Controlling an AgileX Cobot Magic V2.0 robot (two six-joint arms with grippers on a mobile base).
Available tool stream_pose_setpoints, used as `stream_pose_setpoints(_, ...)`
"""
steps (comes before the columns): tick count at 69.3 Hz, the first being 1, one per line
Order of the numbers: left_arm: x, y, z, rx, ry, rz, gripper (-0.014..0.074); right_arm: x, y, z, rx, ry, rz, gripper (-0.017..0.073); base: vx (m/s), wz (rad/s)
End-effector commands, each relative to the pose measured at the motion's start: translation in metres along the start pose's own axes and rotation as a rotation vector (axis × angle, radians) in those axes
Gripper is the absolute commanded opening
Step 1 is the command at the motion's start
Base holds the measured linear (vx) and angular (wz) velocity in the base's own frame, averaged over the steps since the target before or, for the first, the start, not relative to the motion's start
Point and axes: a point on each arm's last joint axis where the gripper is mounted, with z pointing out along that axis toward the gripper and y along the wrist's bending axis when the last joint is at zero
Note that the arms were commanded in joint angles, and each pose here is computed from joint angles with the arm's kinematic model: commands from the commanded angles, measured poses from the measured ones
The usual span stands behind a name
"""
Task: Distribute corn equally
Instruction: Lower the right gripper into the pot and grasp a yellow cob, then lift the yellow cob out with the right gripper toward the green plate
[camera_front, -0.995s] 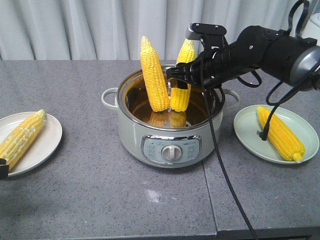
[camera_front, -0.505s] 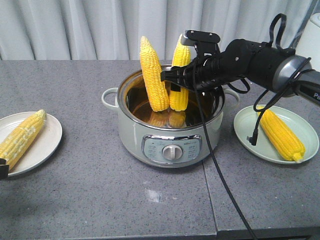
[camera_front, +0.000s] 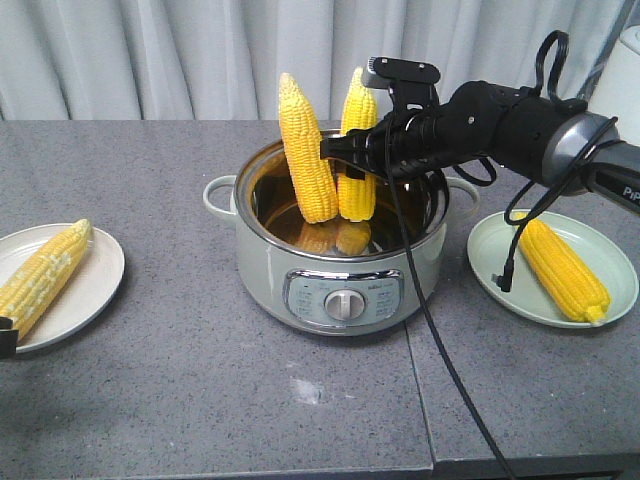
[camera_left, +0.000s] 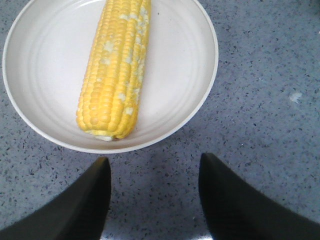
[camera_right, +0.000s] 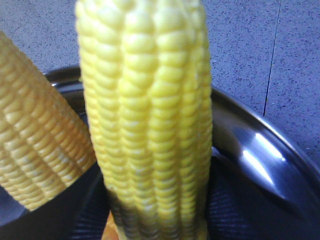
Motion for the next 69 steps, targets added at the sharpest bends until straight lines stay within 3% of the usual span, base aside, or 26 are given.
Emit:
stream_pose_setpoints(1, -0.011, -0.001, -0.008, 0.001, -0.093, -0.015, 0.0391, -0.029, 0.006, -0.027, -0.004, -0.161, -0.041, 0.0239, 0.0, 0.0)
stream_pose_setpoints(25, -0.011, -0.001, -0.008, 0.001, -0.093, -0.015, 0.0391, -0.033, 0.011, -0.044, -0.009, -0.15, -0.144, 0.0244, 0.0, 0.0)
stream_pose_setpoints(49, -0.011, -0.001, -0.008, 0.001, -0.093, -0.015, 0.0391, -0.054, 0.027, -0.117, -0.031, -0.243, -0.187, 0.0245, 0.0, 0.0)
stream_pose_setpoints(61, -0.011, -0.001, -0.008, 0.001, -0.093, -0.015, 0.0391, -0.06, 0.033, -0.162, -0.003, -0.286, -0.225, 0.0245, 0.0, 0.0)
stream_pose_setpoints(69, -0.011, -0.001, -0.008, 0.001, -0.093, -0.015, 0.0391, -0.059, 0.03, -0.189, 0.085, -0.277, -0.278, 0.0245, 0.0, 0.0)
